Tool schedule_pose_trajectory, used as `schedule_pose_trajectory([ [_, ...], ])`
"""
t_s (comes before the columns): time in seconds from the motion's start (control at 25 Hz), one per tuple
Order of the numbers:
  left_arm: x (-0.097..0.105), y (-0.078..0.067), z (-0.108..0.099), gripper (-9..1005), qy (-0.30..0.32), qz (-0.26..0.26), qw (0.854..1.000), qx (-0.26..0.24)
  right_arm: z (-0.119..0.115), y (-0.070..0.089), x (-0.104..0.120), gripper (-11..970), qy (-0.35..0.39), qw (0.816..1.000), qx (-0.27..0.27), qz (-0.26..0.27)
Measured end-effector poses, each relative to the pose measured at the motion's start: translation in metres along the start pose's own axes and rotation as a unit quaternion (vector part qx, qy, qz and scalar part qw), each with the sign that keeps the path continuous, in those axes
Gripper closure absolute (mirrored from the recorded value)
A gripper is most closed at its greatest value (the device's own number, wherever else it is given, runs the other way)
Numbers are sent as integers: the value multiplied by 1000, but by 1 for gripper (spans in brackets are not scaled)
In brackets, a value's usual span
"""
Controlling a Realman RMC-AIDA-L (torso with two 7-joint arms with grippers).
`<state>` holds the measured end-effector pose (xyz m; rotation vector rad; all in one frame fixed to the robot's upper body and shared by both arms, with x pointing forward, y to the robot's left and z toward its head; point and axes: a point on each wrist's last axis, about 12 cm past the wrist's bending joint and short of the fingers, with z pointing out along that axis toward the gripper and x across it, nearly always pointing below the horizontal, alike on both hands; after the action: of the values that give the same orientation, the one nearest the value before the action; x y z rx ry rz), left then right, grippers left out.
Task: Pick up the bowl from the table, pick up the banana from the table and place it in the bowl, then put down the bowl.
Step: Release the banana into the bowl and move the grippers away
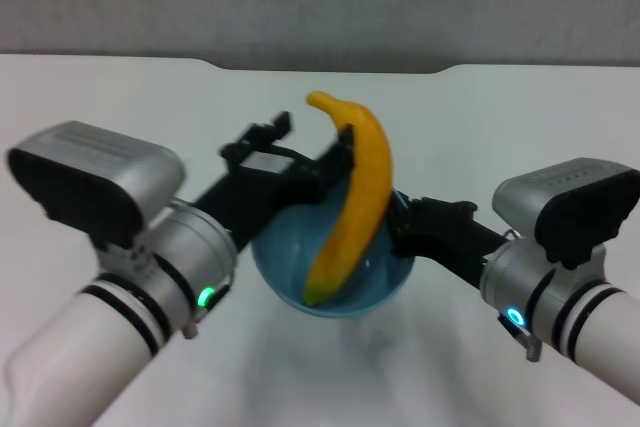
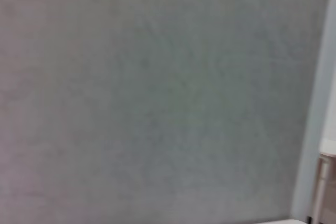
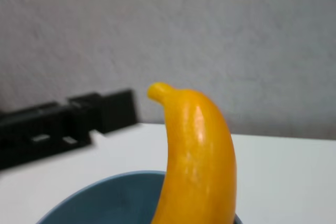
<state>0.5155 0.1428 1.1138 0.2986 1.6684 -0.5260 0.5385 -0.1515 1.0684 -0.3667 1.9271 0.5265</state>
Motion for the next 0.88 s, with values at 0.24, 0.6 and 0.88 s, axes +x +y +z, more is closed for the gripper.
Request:
schedule_pose_trajectory([
  [0.24, -4, 35, -12, 229, -5, -7, 998, -63, 3, -3, -10, 918, 43, 999, 17, -3],
  [0.6, 0, 69, -27, 230, 11, -16, 992, -123, 17, -3, -32, 918, 95, 995, 3, -12],
  [0.88, 3, 79, -32, 230, 14, -18, 990, -141, 33, -17, -40, 918, 115, 993, -23, -25],
])
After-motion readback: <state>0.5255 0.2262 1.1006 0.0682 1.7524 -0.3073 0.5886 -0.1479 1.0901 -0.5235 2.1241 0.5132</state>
